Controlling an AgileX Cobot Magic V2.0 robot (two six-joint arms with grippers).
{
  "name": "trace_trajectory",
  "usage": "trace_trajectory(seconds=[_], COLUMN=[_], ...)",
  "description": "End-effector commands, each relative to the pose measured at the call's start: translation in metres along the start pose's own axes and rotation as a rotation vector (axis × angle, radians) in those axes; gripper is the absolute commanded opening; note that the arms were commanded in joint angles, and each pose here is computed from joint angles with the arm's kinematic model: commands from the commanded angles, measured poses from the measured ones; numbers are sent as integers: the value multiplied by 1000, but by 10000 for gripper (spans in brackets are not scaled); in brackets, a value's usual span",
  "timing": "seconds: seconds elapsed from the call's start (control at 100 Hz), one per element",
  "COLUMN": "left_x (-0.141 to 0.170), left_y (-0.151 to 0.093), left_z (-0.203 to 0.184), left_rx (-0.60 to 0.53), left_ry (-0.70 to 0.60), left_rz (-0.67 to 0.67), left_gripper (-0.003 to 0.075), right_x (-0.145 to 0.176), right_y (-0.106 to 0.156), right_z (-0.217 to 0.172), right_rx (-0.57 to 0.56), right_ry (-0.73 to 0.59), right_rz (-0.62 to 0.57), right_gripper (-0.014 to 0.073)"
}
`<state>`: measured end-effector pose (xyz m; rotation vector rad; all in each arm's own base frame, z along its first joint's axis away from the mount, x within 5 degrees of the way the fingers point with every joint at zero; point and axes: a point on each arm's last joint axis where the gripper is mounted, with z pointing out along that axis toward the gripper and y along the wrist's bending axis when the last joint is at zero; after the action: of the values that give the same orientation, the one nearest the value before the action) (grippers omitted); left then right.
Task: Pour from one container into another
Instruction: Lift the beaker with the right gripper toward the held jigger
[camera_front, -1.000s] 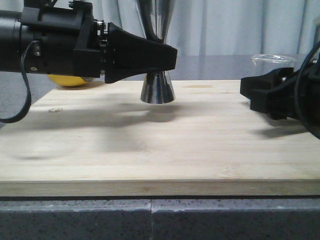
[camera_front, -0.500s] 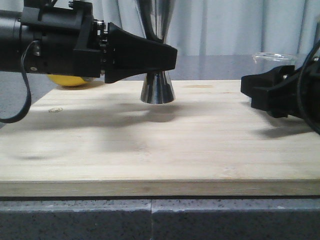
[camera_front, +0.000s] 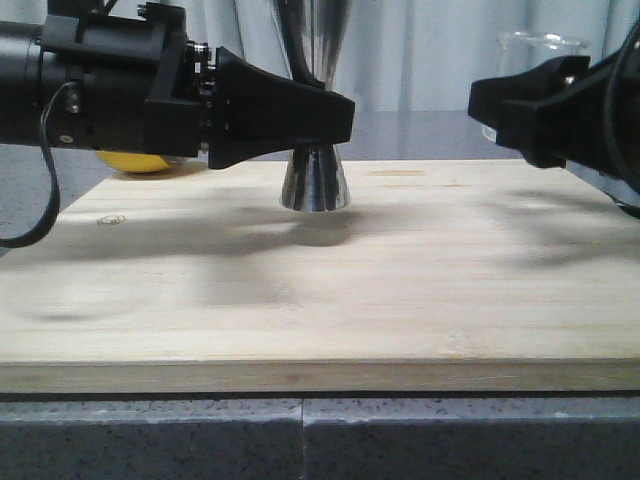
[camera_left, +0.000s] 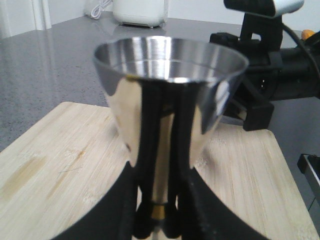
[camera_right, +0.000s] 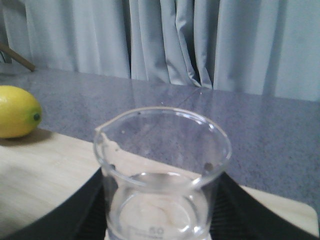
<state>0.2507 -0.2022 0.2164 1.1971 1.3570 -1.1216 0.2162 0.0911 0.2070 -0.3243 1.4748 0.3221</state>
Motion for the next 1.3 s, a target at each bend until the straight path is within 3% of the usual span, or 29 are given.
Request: trace_trajectory(seconds=[0.0, 0.61, 1.29], left_x=[-36, -36, -36], left_y=[-15, -15, -15], left_z=[-4, -4, -4], left_rx=[131, 132, 132], left_ry=[-207, -207, -207], left_rz=[39, 37, 37], left_gripper=[-19, -19, -19], right_x=[-26, -88, -124], right_y=[0, 9, 23], right_z=[6, 29, 24], right_rx=[-14, -119, -183], right_ry=[-134, -84, -17], right_rz=[-23, -181, -314], right_gripper=[289, 289, 289])
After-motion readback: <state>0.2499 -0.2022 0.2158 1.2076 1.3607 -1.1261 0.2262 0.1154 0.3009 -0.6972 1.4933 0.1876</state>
